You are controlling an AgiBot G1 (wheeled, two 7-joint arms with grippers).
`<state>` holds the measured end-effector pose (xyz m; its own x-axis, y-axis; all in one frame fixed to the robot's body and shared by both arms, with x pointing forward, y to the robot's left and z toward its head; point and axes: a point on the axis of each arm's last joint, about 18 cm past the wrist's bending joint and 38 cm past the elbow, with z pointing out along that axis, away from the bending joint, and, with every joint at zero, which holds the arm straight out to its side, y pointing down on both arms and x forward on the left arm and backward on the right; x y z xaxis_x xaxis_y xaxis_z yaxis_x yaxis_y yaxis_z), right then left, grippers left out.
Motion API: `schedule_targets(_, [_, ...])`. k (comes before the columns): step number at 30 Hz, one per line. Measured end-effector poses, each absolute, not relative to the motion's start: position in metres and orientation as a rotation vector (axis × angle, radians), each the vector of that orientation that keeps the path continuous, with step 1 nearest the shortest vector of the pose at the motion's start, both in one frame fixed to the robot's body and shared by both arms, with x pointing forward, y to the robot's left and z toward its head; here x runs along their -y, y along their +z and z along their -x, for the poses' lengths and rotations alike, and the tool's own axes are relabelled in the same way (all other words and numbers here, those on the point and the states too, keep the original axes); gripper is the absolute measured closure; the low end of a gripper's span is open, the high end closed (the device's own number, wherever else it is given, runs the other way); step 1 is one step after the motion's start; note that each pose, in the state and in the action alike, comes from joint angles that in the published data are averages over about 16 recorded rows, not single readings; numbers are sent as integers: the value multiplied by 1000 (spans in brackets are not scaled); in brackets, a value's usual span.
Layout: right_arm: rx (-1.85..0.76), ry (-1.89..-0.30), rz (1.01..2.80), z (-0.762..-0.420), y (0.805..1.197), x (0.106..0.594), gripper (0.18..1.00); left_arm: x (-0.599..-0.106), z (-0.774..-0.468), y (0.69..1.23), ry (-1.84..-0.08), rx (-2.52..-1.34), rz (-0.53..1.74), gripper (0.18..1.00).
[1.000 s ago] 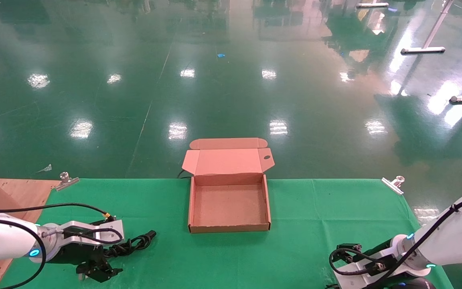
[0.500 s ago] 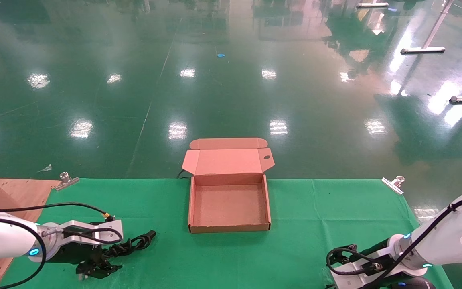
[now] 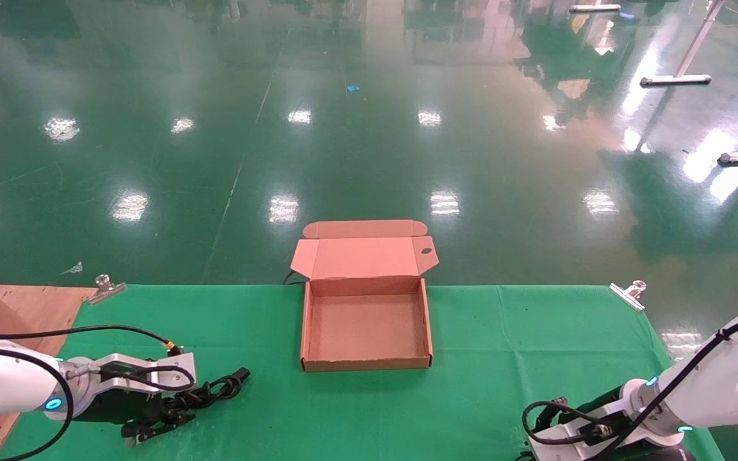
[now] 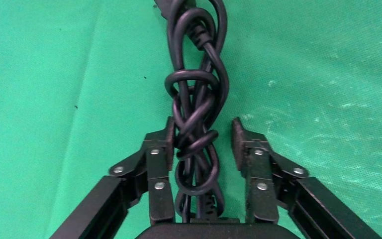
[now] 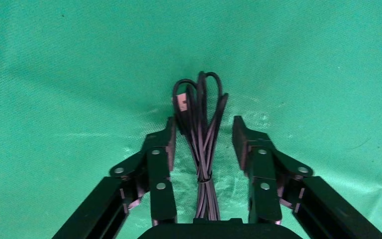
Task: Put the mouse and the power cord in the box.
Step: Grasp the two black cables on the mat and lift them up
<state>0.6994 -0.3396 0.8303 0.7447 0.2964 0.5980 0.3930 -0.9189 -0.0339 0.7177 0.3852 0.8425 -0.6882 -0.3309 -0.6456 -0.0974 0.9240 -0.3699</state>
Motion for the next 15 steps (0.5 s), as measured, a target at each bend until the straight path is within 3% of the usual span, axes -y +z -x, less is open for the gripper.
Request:
schedule_targets(6, [550, -906, 2781, -698, 831, 341, 746, -383, -716, 843, -404, -2326, 294, 756])
schedule_targets(15, [537, -898, 2771, -694, 836, 345, 895, -379, -713, 848, -427, -2350, 262, 857])
